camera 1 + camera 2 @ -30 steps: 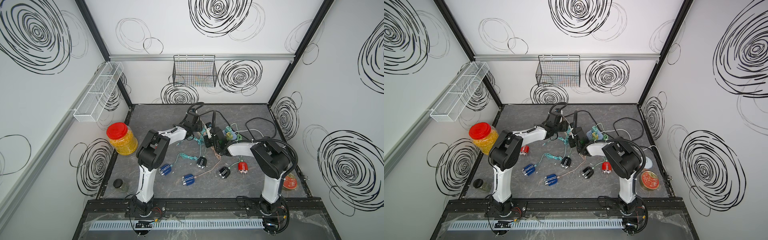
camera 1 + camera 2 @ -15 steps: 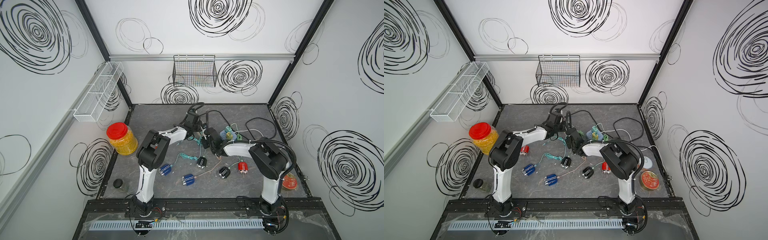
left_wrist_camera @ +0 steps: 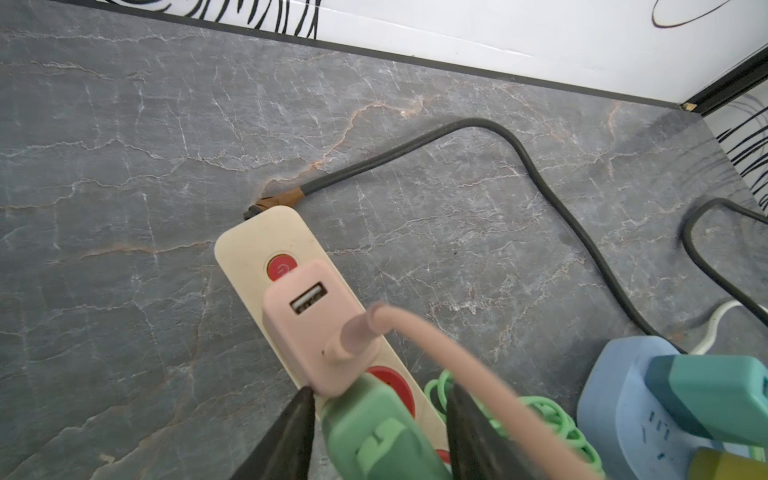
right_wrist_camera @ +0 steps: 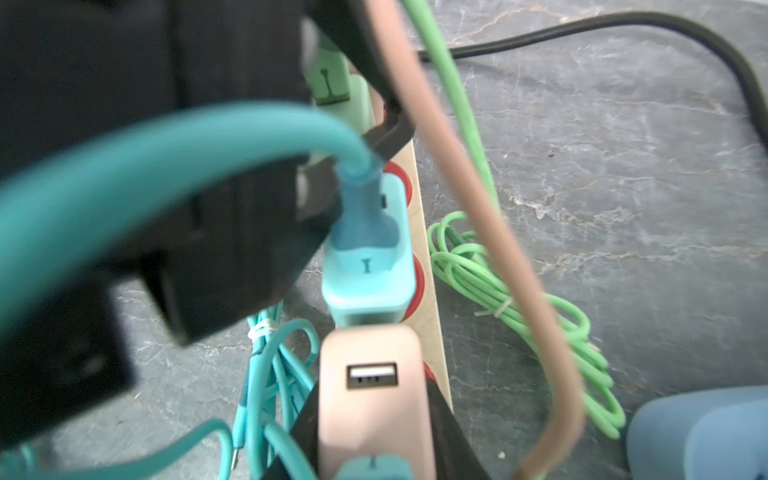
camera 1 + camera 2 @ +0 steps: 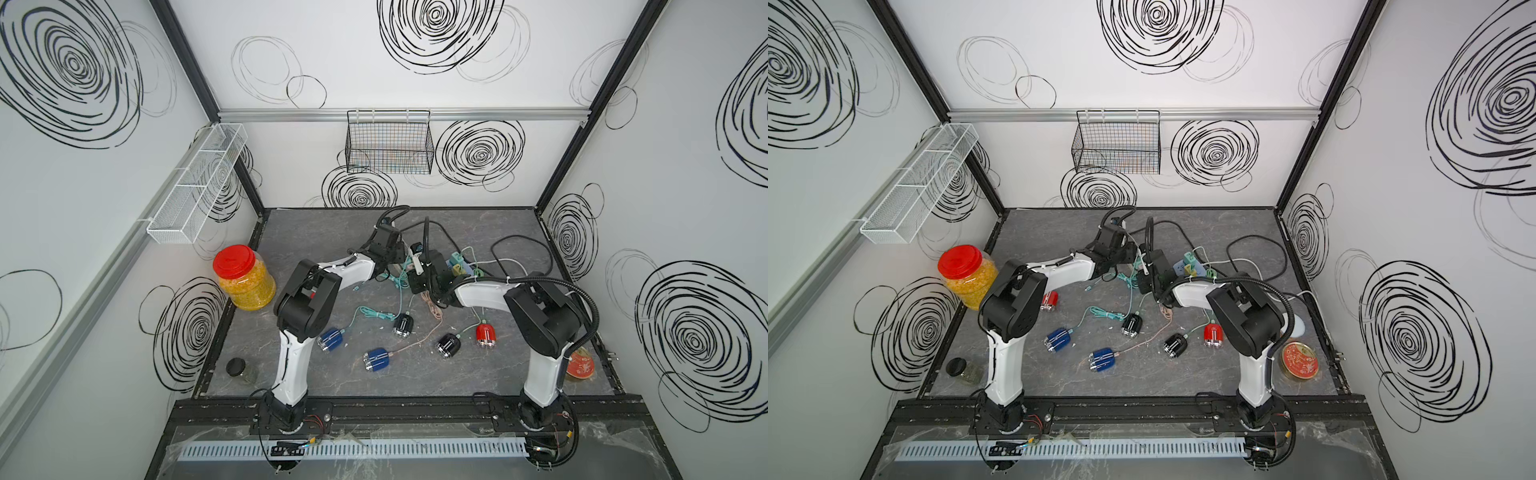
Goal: Unplug the electric shaver
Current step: Remove the plug from the socket.
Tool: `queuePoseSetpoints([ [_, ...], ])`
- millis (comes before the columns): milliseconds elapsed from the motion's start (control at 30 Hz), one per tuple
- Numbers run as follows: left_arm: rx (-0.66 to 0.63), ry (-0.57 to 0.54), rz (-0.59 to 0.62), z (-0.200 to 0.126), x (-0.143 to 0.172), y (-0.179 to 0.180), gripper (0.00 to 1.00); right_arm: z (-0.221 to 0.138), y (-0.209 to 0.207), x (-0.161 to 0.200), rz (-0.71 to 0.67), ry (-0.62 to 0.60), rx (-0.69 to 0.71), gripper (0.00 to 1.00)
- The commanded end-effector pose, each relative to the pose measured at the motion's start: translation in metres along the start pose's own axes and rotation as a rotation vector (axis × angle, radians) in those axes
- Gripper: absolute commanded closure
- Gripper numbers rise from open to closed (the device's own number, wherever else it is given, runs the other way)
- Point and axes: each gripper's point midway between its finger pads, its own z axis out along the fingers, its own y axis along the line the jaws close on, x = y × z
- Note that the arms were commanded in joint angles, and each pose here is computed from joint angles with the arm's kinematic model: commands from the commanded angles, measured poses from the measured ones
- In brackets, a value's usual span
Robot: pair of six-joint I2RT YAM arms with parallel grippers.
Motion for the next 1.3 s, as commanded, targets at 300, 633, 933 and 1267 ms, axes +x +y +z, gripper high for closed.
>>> queuePoseSetpoints([
  [300,-0.2,0.397,0.098,0.008,0.13,0.058,0.47,-0.028,-0.026,-0.06,0.054,-0.172,0.083,1.0],
  [633,-0.208,0.395,0.102,0.008,0.13,0.057,0.47,-0.029,-0.022,-0.072,-0.026,-0.189,0.185,1.0],
  [933,-0.204,0.4,0.1,0.008,0.131,0.057,0.47,-0.033,-0.014,-0.08,-0.132,-0.209,0.279,1.0],
  [1267,-0.152,0.397,0.055,0.008,0.13,0.057,0.47,-0.037,-0.015,-0.067,-0.101,-0.193,0.244,1.0],
])
